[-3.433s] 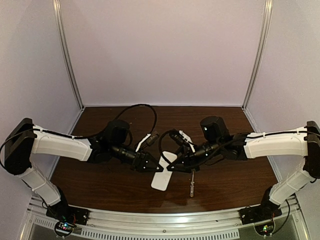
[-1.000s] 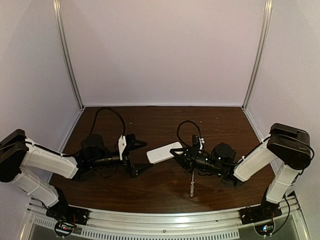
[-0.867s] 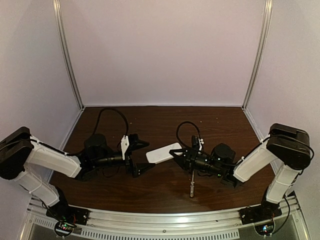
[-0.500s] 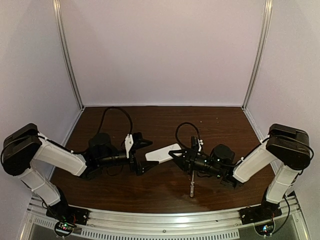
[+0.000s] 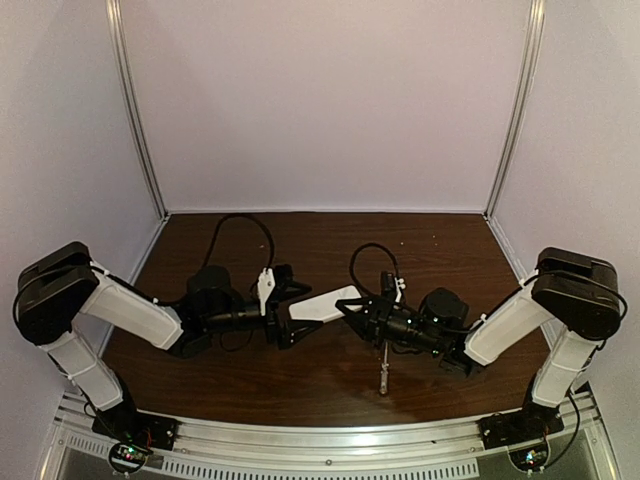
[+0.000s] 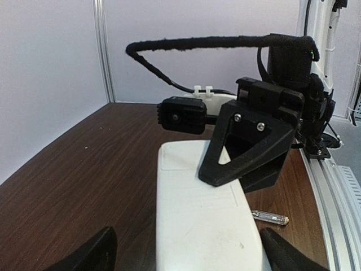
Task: Unload the batteries from the remote control
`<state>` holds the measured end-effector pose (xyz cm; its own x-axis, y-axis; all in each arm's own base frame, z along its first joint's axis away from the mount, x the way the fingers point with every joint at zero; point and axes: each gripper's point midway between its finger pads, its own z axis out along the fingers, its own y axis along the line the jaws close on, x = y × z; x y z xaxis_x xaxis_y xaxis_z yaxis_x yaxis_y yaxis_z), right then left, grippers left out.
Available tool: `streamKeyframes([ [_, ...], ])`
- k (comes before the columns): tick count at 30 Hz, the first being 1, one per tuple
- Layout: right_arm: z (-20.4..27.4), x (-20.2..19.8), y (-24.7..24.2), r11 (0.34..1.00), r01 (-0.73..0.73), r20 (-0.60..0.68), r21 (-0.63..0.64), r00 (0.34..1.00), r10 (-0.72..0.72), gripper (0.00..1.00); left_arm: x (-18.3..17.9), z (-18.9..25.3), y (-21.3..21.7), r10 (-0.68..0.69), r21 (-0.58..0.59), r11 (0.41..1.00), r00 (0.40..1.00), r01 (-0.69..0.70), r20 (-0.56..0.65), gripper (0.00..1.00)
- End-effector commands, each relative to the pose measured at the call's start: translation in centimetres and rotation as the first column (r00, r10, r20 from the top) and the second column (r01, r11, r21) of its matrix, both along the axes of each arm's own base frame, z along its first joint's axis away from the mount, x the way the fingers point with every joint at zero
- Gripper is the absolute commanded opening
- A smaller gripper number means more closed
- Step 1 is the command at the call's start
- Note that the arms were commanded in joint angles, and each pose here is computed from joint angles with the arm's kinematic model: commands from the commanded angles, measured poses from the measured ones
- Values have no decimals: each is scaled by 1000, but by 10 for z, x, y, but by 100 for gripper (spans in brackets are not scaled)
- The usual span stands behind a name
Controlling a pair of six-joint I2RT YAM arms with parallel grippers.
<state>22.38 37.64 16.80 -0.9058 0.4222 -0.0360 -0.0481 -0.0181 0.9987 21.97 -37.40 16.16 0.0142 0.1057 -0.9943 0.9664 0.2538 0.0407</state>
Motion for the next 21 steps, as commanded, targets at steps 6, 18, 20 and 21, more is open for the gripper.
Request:
streamKeyframes([
  [6, 66, -4, -5, 976, -1, 160, 219, 987, -35, 0, 1, 12, -9, -27, -44, 999, 999, 28, 28, 79],
  [18, 66, -6, -3, 975, -3, 166, 221, 986, -35, 0, 1, 14, -12, -37, -47, 998, 999, 38, 28, 38],
  [20, 66, -6, -3, 976, -3, 168, 219, 985, -35, 0, 0, 14, -12, -38, -46, 998, 999, 39, 28, 30],
  [21, 65, -6, -3, 976, -2, 170, 217, 985, -35, 0, 0, 15, -12, -38, -47, 998, 999, 40, 28, 26],
])
